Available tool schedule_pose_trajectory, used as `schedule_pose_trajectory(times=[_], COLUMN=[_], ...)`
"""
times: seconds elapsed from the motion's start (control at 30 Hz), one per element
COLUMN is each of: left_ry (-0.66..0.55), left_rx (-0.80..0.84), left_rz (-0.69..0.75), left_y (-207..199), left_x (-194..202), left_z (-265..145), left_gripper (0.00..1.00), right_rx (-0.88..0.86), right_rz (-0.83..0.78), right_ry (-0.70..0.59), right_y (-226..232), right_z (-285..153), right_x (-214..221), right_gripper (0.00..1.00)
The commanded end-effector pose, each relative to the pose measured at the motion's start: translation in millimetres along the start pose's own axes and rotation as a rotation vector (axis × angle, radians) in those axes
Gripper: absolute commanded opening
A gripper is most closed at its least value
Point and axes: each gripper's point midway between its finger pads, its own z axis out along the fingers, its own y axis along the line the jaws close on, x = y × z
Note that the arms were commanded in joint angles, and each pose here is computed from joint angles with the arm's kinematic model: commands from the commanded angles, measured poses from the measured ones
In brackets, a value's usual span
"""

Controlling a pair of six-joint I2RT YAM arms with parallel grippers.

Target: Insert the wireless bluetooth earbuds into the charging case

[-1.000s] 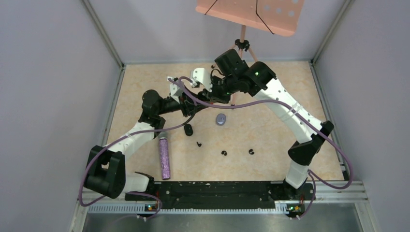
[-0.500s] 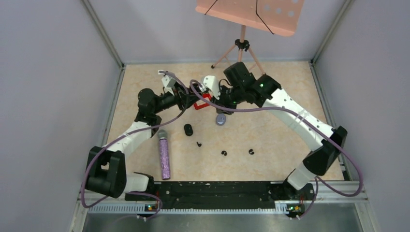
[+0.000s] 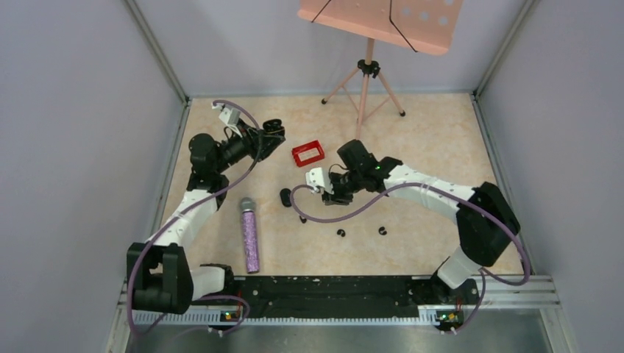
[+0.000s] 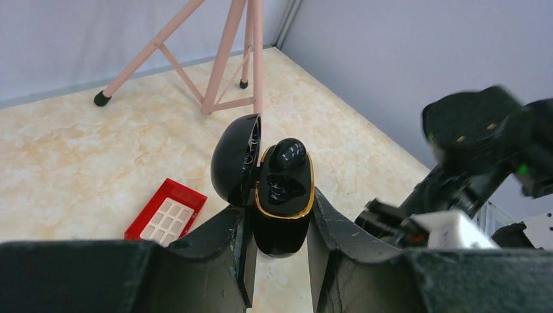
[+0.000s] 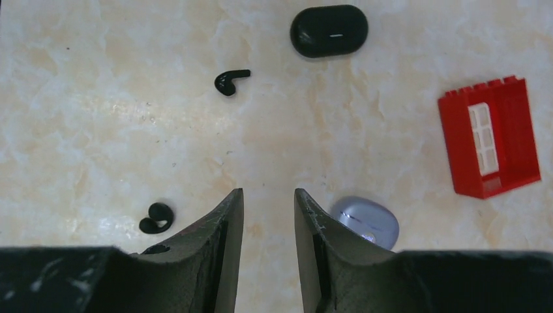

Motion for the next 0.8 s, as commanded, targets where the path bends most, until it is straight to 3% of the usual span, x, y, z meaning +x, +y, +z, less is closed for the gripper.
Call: schedule_pose_trajectory(times=[0.0, 0.37, 0.77], left_ry=[-0.040, -0.109, -0.127], left_rx=[-0.070, -0.187, -0.195], left_rz=[0.044, 0.089, 0.077], left_y=[2, 16, 12], left_x=[-28, -59, -63], left_z=[-8, -16, -23], left_gripper=[0.00, 0.00, 0.00], right_rx=[-0.087, -0.225, -0.181], right_rz=[-0.229, -0.394, -0.435], right_ry=[-0.100, -0.101, -0.053], right_y=[5, 32, 42], right_z=[36, 95, 117], right_x=[-15, -8, 4], right_gripper=[0.35, 0.39, 0.37])
